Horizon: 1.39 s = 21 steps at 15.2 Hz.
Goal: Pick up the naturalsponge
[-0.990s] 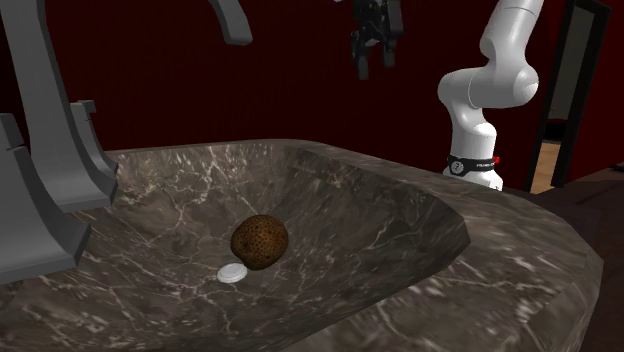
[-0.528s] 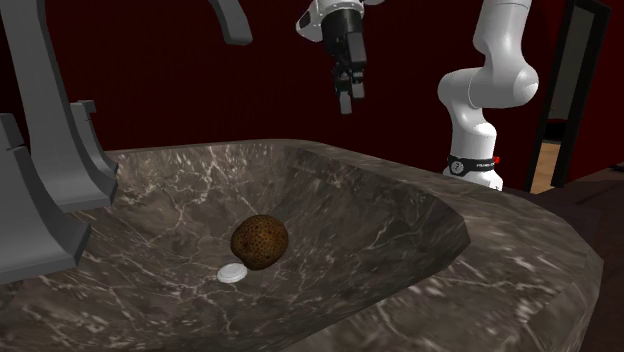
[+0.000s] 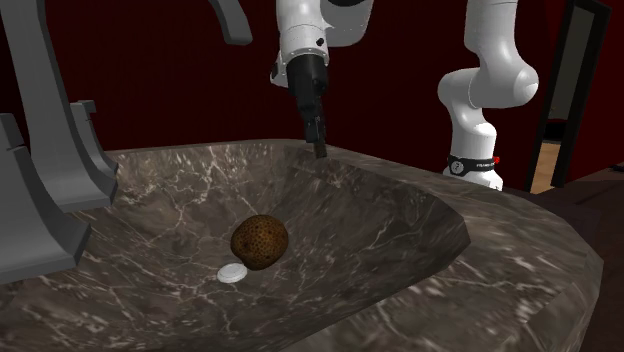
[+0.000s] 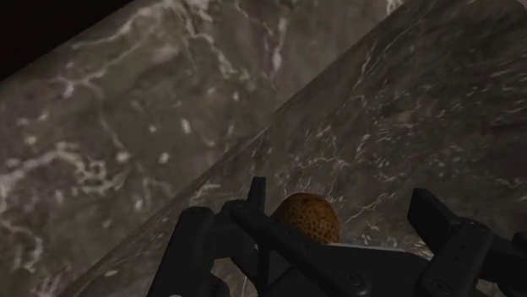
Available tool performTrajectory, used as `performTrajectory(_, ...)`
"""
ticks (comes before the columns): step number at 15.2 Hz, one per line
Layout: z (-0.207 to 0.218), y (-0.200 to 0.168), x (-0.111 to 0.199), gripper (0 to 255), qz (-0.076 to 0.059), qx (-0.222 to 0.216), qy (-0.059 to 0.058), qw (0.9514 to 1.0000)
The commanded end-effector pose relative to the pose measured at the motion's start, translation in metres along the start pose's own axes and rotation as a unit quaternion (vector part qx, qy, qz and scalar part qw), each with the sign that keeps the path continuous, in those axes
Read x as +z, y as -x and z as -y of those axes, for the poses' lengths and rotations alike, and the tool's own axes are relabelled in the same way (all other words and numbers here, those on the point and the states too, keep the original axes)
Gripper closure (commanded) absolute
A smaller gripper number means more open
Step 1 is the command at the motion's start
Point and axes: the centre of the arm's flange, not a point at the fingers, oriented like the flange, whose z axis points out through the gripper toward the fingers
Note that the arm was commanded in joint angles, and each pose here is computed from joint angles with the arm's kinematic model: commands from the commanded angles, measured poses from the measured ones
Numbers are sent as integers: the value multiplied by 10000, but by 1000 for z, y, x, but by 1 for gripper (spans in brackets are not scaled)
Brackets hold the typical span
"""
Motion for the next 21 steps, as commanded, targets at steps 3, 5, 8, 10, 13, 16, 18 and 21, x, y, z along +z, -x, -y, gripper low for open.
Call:
performTrajectory(3, -8, -38, 38, 0, 22, 606, -471, 9970)
performTrajectory(5, -10, -56, 57, 0, 38, 898, -699, 9935)
performTrajectory(8, -13, -81, 84, 0, 60, 1312, -1024, 9860)
performTrajectory(10, -18, -83, 93, 0, 60, 1312, -1024, 9860)
performTrajectory(13, -25, -86, 107, 0, 60, 1312, -1024, 9860)
performTrajectory(16, -31, -89, 119, 0, 60, 1312, -1024, 9860)
performTrajectory(18, -31, -89, 119, 255, 59, 1313, -1023, 9860)
performTrajectory(21, -32, -90, 119, 255, 59, 1312, -1024, 9860)
